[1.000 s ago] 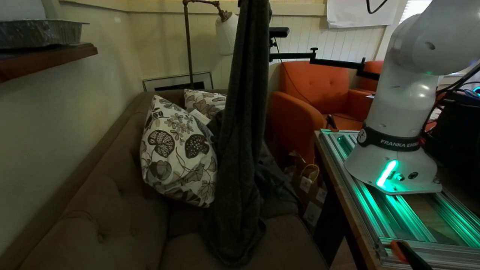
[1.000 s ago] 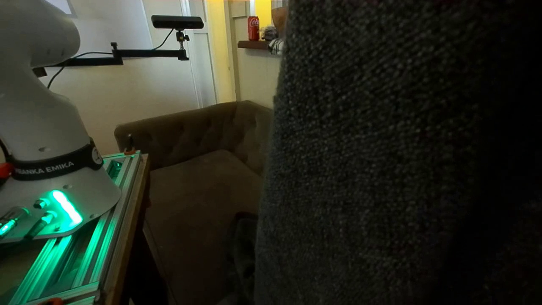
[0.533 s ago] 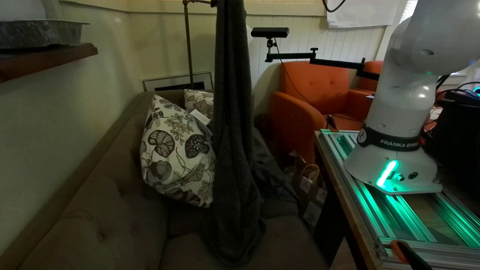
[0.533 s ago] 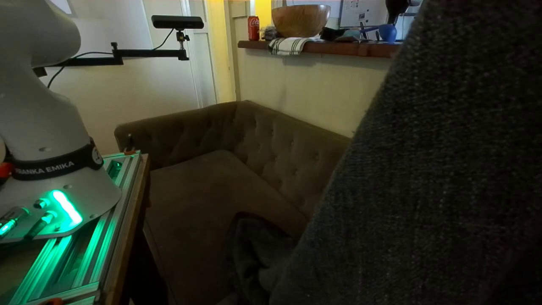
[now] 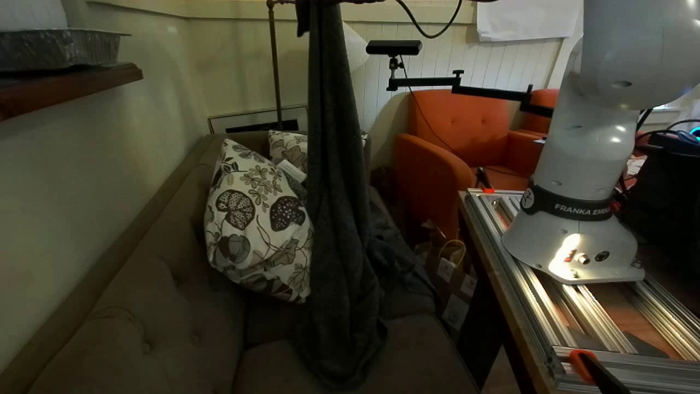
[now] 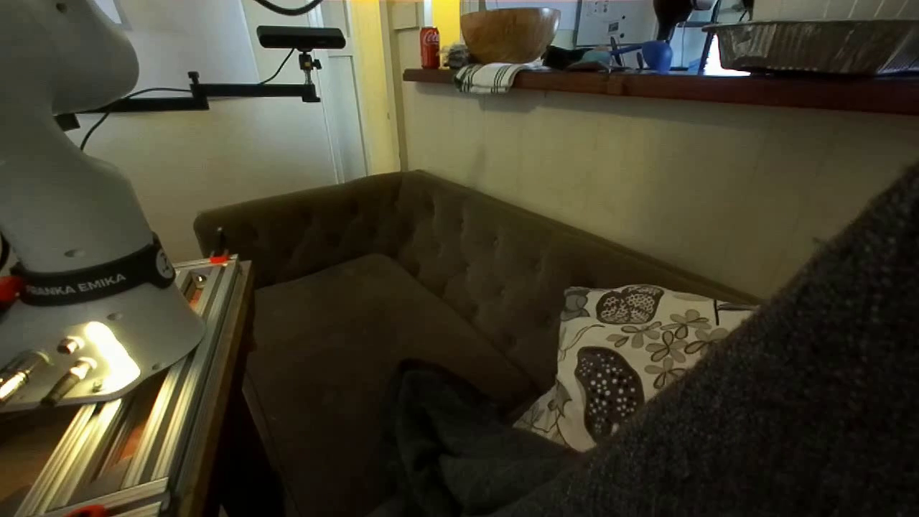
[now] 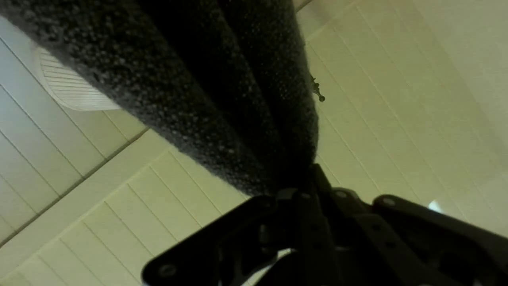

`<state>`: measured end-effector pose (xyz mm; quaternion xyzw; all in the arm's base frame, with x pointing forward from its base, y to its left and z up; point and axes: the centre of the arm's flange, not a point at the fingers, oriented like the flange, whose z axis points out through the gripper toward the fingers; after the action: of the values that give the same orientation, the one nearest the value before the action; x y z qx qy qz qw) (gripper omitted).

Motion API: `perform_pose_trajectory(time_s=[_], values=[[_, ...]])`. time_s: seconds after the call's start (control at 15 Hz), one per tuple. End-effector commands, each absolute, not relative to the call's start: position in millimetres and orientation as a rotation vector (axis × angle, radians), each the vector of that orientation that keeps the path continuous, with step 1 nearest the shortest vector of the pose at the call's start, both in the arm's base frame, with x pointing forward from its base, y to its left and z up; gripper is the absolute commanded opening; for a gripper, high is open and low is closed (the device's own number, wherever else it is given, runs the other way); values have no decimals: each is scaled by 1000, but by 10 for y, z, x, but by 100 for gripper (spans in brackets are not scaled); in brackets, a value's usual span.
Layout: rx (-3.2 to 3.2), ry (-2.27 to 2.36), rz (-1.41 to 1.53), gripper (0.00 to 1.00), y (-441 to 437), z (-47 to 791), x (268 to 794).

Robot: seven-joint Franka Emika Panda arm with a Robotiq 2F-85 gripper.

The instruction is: Move the blanket to the right

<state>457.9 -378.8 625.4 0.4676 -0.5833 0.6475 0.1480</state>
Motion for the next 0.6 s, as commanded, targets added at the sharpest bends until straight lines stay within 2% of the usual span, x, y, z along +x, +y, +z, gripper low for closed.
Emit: perform_pose_trajectory(time_s=[0.0,0.33,0.53], values=[[1341,-1687,1853,2,-3828,6221,4609],[1324,-1690,1861,1,-3876,6222,4658],[1277,-1677,1880,1,-4115,6332,5140]])
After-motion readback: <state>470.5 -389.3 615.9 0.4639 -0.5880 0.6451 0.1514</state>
